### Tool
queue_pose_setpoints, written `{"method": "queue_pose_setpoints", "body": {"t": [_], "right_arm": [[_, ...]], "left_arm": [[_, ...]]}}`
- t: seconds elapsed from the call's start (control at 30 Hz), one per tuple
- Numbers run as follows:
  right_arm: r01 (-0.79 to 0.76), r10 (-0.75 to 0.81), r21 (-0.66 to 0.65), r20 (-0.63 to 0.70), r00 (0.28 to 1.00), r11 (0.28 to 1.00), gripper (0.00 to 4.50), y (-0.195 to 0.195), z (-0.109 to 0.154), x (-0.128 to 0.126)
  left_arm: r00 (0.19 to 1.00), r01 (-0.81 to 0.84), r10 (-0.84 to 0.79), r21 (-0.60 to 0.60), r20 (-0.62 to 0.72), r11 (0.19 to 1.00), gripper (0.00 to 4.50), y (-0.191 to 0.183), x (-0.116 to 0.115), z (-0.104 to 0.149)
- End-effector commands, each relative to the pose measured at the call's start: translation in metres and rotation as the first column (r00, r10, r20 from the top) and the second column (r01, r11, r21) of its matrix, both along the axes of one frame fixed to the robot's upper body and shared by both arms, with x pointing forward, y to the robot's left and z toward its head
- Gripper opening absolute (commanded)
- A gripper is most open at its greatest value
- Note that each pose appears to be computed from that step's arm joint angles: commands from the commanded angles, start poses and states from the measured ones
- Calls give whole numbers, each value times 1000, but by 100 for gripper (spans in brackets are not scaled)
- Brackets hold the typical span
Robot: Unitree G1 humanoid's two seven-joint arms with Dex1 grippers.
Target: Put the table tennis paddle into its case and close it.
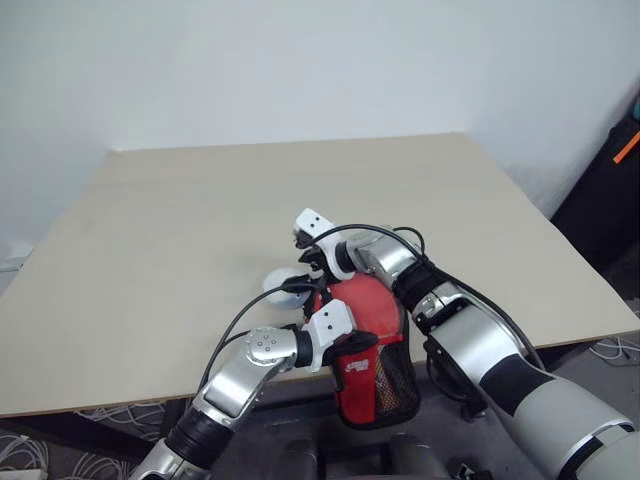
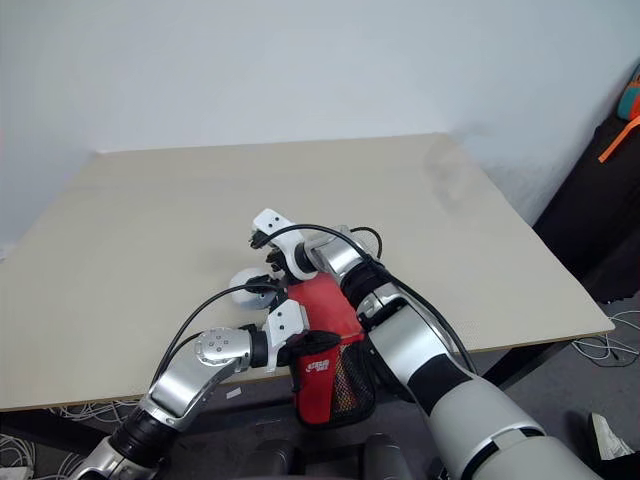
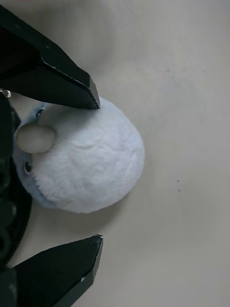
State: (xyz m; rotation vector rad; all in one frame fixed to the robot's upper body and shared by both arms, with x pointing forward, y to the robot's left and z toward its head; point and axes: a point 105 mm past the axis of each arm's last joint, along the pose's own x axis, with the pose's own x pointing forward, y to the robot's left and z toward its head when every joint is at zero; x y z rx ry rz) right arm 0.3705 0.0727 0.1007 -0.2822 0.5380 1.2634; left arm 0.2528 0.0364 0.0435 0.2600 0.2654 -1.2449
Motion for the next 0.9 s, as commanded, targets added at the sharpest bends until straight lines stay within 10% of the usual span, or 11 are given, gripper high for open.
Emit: {"method": "queue_pose_setpoints", "body": {"t": [0.03,0.4,0.9], "right_arm": [[25,-27,37,45,999,999,360,5,17,8],[-71,71,-38,-14,997,997,2,4,-4,-9],[28,-32,39,118,992,999,2,10,22,9]], "left_arm": [[998,-16,21,71,-65,997,0,8,-5,-21],[998,-10,15,81,-65,997,0,8,-6,-23],[997,-5,11,78,-75,997,0,6,-7,-25]]}}
